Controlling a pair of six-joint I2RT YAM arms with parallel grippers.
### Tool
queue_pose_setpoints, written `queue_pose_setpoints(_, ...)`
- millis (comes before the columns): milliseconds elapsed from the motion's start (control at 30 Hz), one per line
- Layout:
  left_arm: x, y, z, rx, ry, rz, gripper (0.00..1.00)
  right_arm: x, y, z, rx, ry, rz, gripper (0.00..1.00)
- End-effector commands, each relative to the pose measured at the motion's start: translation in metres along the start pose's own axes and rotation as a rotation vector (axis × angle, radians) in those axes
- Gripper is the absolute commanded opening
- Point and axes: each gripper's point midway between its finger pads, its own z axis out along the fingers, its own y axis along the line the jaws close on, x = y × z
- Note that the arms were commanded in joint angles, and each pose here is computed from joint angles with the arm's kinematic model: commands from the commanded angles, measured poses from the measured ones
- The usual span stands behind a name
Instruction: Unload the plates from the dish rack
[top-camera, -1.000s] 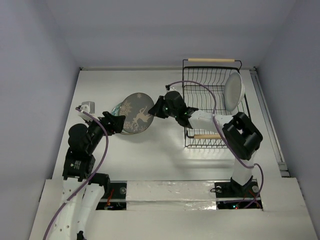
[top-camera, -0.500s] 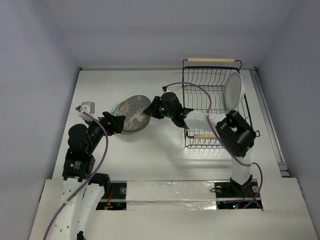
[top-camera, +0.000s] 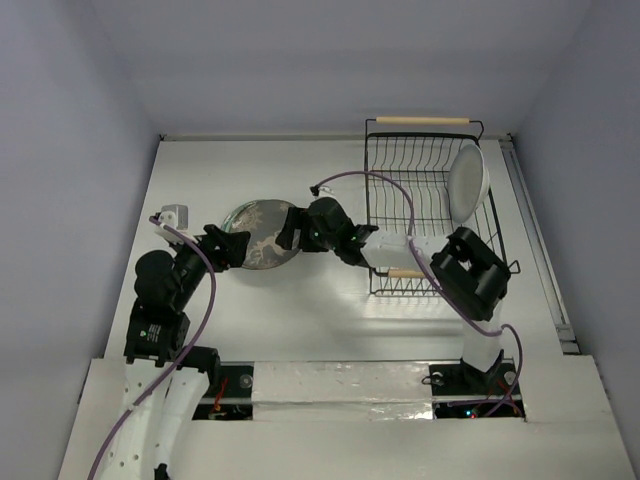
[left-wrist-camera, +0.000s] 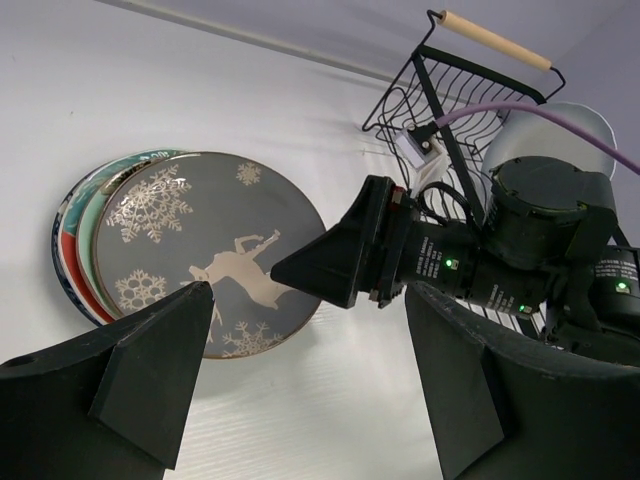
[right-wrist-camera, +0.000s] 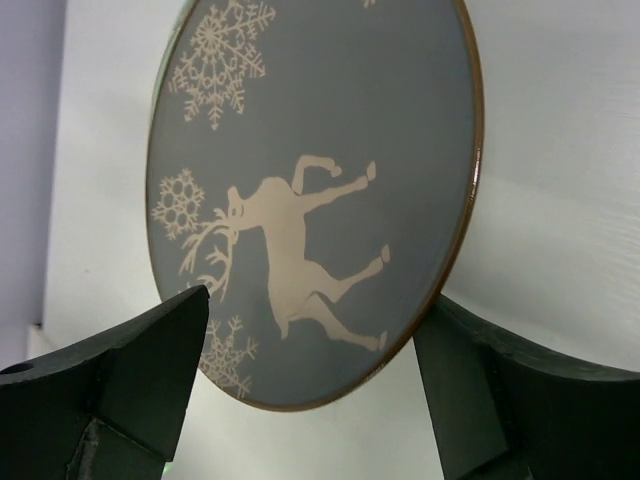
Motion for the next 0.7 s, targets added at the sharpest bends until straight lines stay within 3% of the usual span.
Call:
queue_pose_setpoints(0,-0.011,-0.006,-0.001,0.033,-0.049,0.023,0.75,-0.051,0.033,-0.031,-0.028,-0.165,-0.058,0.86)
queue_pose_setpoints(167,-0.012,-0.007,-0.001,0.035,-0.051,0.023,0.75,-0.047,0.012,-0.04,0.045,-0.175,-0.076,0.78)
queue_pose_setpoints(400,-0.012,-0.008,-0.002,0.04,-0.054,0.025,0.75,-0.055,-0.003,-0.043,0.137,-0.198,-0.118,0.75)
queue_pose_setpoints(467,-0.011,-0.008,-0.002,0.04,-0.051,0.025,0.75,-0.057,-0.006,-0.039,0.165,-0.2,-0.137,0.66)
queue_pose_setpoints(533,-0.012,-0.007,-0.001,0.039,-0.053,0.025,0.75,-0.062,-0.007,-0.037,0.187,-0.21,-0.144,0.44)
queue_pose_setpoints(600,-0.012,-0.008,-0.002,0.041,-0.053,0.025,0.75,-0.061,-0.012,-0.031,0.213,-0.207,-0.158,0.29)
queue_pose_setpoints(633,-0.012,-0.008,-0.002,0.042,-0.055,0.026,0.75,-0.065,-0.007,-0.03,0.203,-0.213,-0.16,0.14)
queue_pose_setpoints(667,-0.013,-0.009,-0.003,0.043,-0.057,0.026,0.75,-0.063,-0.005,-0.029,0.192,-0.201,-0.167,0.08)
